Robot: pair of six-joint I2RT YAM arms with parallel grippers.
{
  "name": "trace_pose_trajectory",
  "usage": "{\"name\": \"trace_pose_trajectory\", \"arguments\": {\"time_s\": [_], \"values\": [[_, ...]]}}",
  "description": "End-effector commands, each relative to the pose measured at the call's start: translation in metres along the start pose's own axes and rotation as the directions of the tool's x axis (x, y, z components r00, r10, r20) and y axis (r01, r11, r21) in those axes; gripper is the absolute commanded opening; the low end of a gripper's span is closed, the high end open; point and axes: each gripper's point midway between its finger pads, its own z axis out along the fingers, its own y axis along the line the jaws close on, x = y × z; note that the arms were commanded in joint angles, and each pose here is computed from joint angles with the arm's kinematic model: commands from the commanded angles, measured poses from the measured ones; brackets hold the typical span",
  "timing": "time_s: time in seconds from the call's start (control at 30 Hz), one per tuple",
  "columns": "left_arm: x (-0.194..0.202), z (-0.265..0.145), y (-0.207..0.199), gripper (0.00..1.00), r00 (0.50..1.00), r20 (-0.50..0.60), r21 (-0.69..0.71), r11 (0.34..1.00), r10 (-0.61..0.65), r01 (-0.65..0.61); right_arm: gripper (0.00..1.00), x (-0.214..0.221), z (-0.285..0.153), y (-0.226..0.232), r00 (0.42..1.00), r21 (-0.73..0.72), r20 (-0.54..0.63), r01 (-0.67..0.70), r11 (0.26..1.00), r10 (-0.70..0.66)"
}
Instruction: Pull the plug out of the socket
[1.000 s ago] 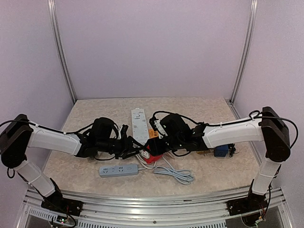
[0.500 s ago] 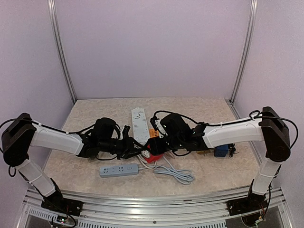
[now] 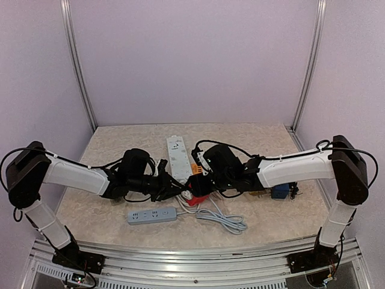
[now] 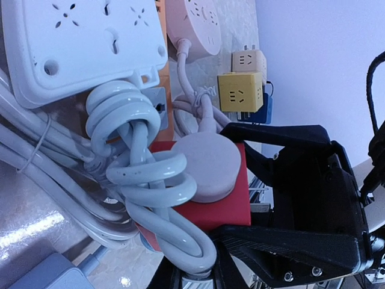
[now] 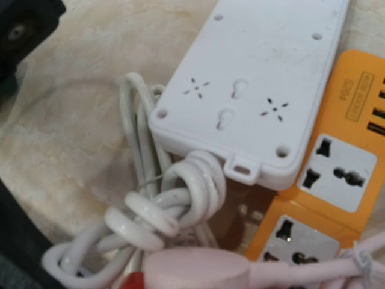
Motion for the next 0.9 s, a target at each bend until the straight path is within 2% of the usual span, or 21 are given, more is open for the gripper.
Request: {"name": "trace_pose_trajectory", "arguments": {"time_s": [0.0, 0.17, 0.3, 0.5, 0.87], "values": [[0.002, 0.006, 0.012, 0.11, 1.0, -0.01, -0.044, 0.999, -0.017, 0.017, 0.0, -0.051, -0.023, 0.019, 0.985, -0.039, 0.169, 0.026, 0.999, -0.019], [-0.001, 0.007, 0.012, 0.05, 1.0, -0.011, -0.048, 0.999, -0.008, 0.007, 0.0, -0.045, -0.02, 0.014, 0.988, -0.009, 0.148, 0.042, 0.999, -0.04], [-0.001, 0.007, 0.014, 0.0, 1.0, -0.015, -0.052, 0.999, 0.015, -0.016, 0.0, -0.042, -0.02, 0.006, 0.991, -0.016, 0.134, 0.003, 1.0, -0.001], [0.002, 0.006, 0.011, 0.0, 0.998, -0.025, -0.038, 0.997, 0.06, -0.061, 0.0, -0.036, -0.019, -0.012, 0.987, -0.115, 0.11, -0.108, 0.988, 0.121], [0.004, 0.003, 0.006, 0.0, 0.991, -0.028, -0.025, 0.991, 0.133, -0.134, 0.0, -0.028, -0.013, -0.024, 0.982, -0.124, 0.073, -0.163, 0.979, 0.173]]}}
